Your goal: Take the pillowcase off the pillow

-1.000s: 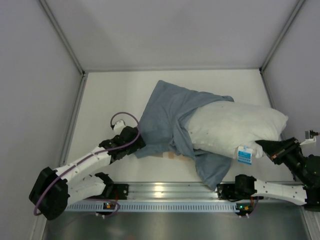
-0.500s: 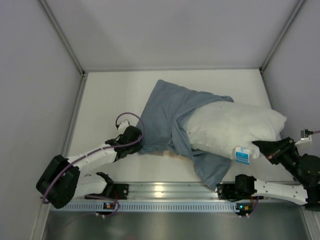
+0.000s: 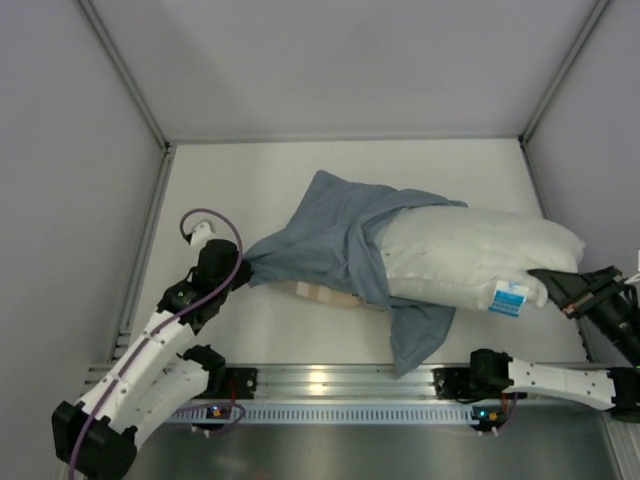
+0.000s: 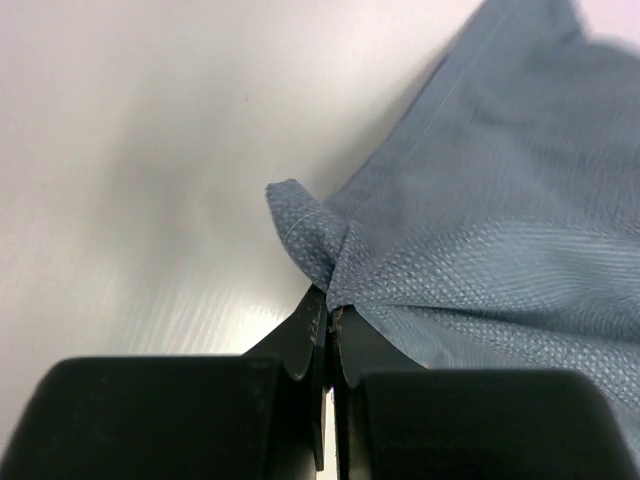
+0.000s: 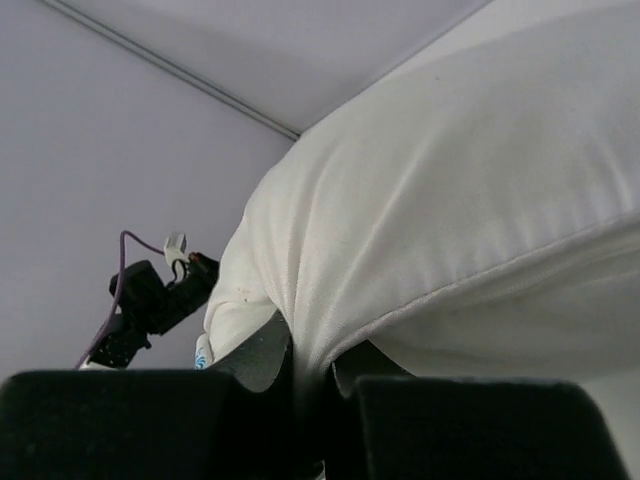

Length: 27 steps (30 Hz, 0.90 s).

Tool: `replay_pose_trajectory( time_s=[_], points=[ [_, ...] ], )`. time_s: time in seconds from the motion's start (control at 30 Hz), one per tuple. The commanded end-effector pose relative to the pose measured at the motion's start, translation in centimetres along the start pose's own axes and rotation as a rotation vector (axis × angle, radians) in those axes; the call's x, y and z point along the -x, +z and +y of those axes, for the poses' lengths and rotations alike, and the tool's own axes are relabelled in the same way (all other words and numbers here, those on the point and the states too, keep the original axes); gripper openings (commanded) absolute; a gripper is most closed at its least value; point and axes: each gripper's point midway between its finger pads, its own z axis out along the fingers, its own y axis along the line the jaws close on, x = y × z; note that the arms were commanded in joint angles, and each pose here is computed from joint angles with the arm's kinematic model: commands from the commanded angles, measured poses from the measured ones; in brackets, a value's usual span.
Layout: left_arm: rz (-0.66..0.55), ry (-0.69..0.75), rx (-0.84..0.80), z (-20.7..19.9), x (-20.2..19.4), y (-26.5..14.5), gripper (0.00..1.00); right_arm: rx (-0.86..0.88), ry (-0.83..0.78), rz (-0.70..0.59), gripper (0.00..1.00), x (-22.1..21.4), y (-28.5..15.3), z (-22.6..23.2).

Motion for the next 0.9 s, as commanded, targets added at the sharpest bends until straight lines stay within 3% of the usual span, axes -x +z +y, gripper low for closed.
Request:
replay_pose_trajectory(
  time_s=[0.0,0.27,0.5,0.87],
  points=[
    [-0.109,0.043,0.089,2.1,3.9,-4.1,0.0,0.101,0.125,-0.16,0.0,5.8,-2.0,1.8],
    [-0.282,-0.039,-0.007,0.0,10.5,-11.4,0.0,0.152,0.211,-0.231,0.0,9.1,-4.7,-0.4],
    [-0.461,-0.014,0.047,0.3,17.5,-18.9,0.0,0.172,0.252,-0.25,0.0,10.4,-6.0,-1.4],
    [-0.59,0.006,0.15,3.3,20.8,-24.5,0.0,0.116,0.276,-0.283,0.0,11.4,-6.6,-3.6]
  ],
)
